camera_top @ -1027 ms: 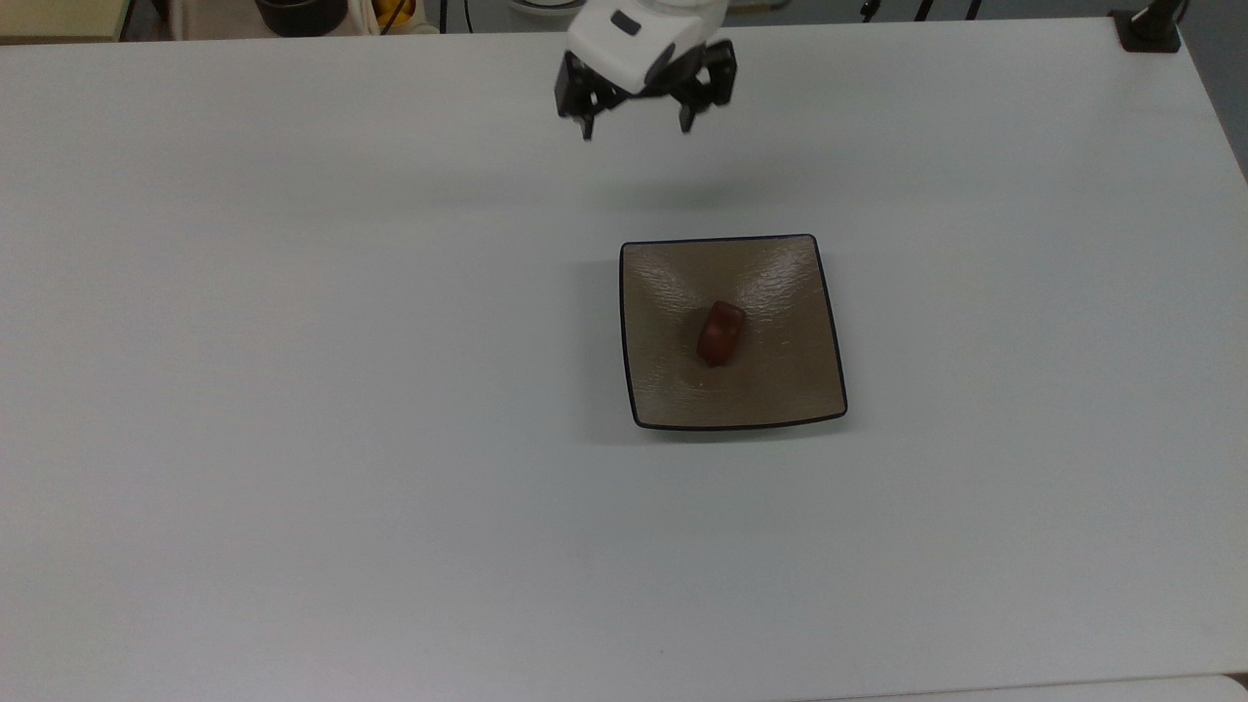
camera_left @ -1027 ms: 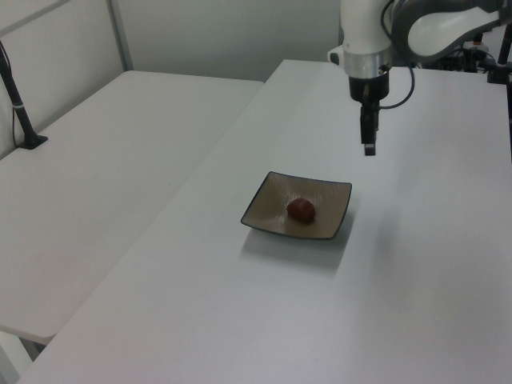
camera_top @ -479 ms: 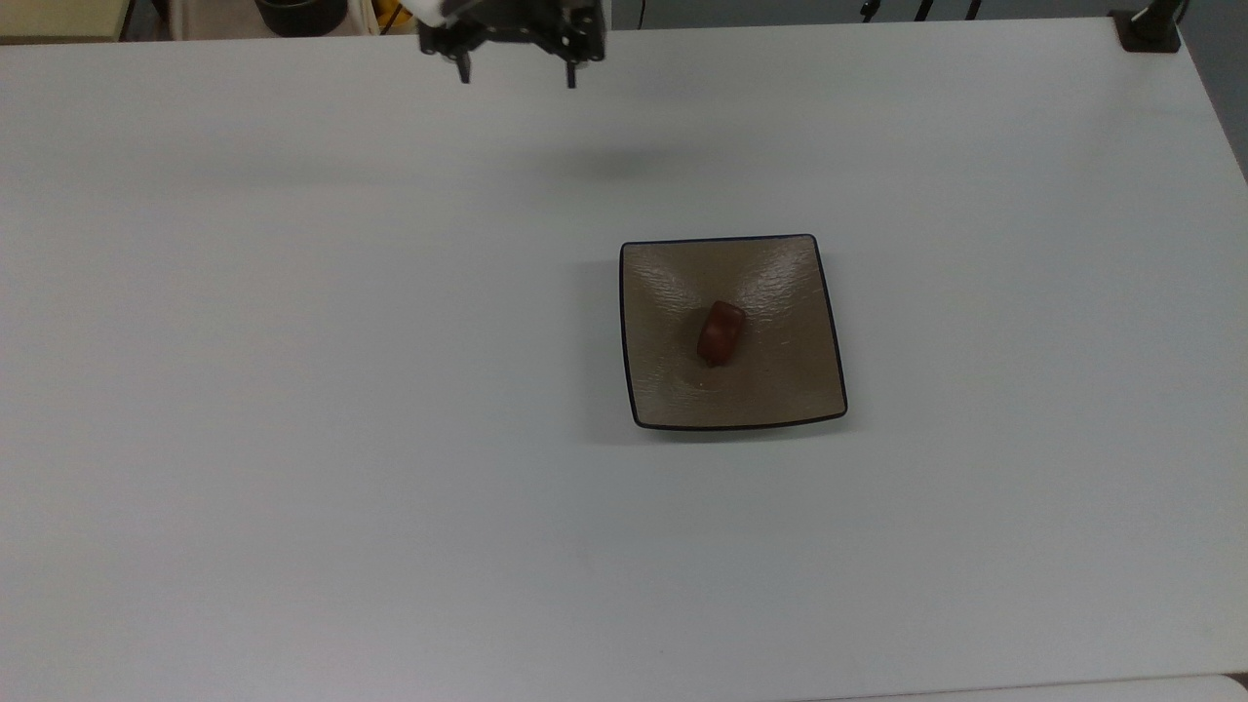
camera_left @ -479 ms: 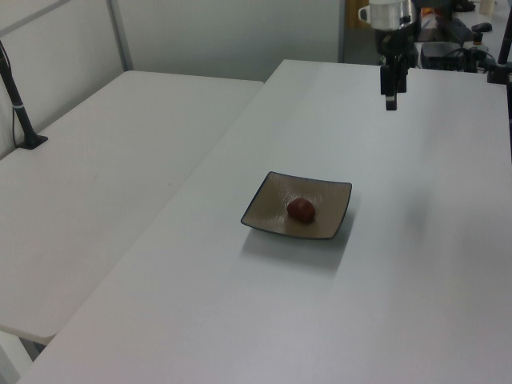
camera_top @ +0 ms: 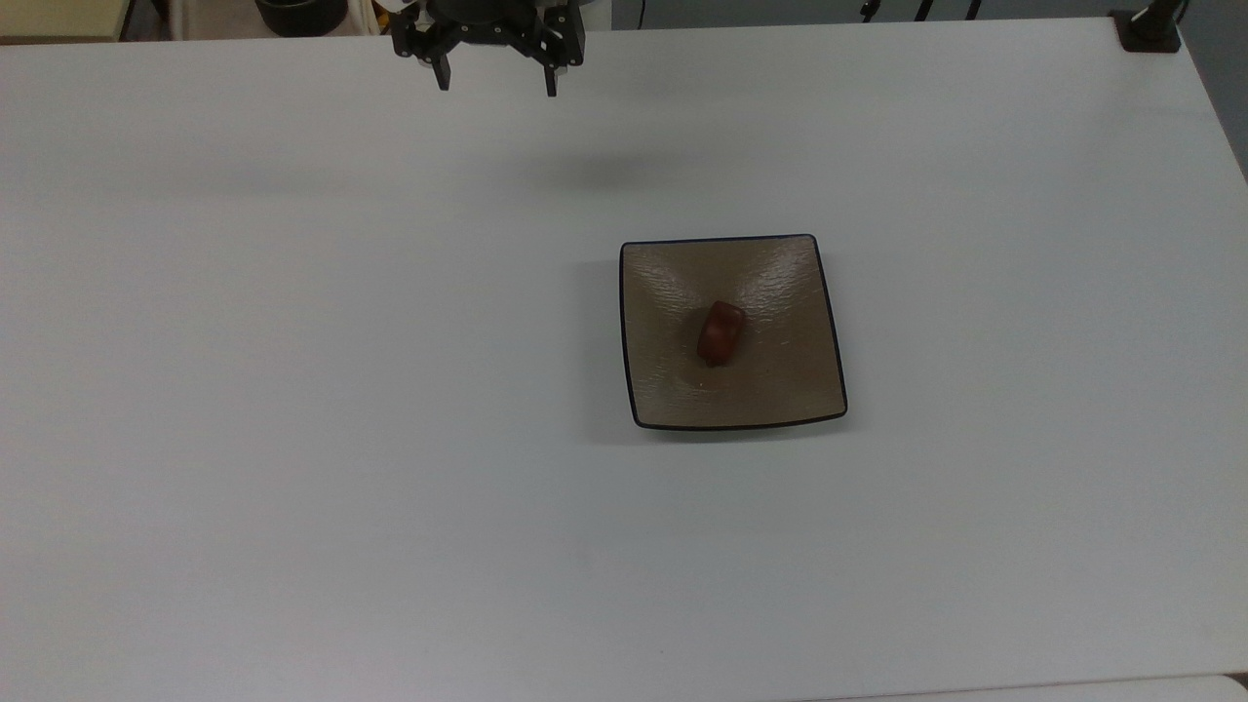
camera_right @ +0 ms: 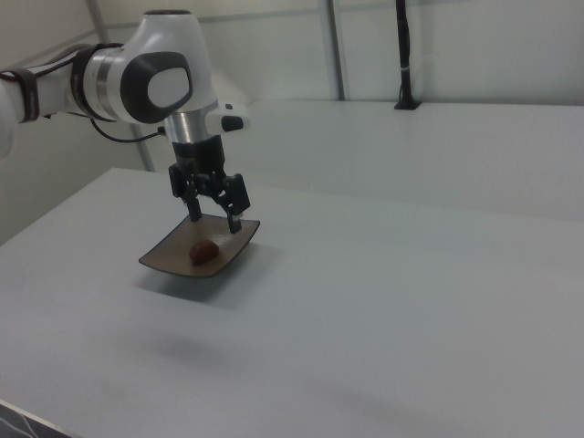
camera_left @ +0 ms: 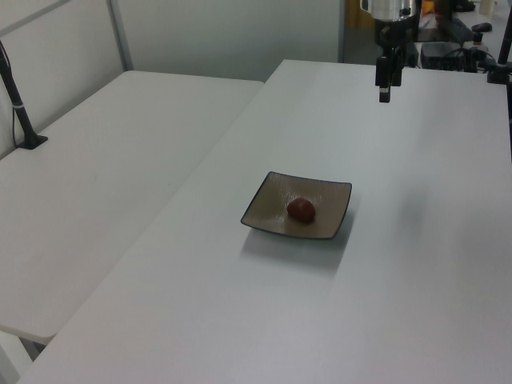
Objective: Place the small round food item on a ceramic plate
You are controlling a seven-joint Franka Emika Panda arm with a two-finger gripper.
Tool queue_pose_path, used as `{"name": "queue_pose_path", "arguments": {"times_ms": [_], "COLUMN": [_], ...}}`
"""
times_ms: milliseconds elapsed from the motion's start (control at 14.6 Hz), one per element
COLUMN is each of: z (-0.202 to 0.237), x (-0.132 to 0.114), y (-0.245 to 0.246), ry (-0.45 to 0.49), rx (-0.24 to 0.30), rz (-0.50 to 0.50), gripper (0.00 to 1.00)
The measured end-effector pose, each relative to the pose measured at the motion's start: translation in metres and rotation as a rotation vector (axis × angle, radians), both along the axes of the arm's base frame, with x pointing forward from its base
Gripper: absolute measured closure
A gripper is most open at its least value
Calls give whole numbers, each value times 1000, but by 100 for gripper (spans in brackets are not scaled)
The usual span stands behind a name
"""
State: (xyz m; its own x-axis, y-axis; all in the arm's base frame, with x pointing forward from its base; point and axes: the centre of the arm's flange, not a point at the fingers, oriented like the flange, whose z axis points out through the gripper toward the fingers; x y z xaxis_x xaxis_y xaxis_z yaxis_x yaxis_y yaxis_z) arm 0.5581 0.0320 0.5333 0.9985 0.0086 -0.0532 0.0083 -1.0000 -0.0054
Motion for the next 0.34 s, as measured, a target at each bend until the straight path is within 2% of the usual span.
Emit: {"name": "queue_pose_path", "arguments": {"times_ms": [342], "z": [1], "x": [3], "y": [-1], "ry": [-24], "rx": [3], "rz": [-5], "gripper": [0]}}
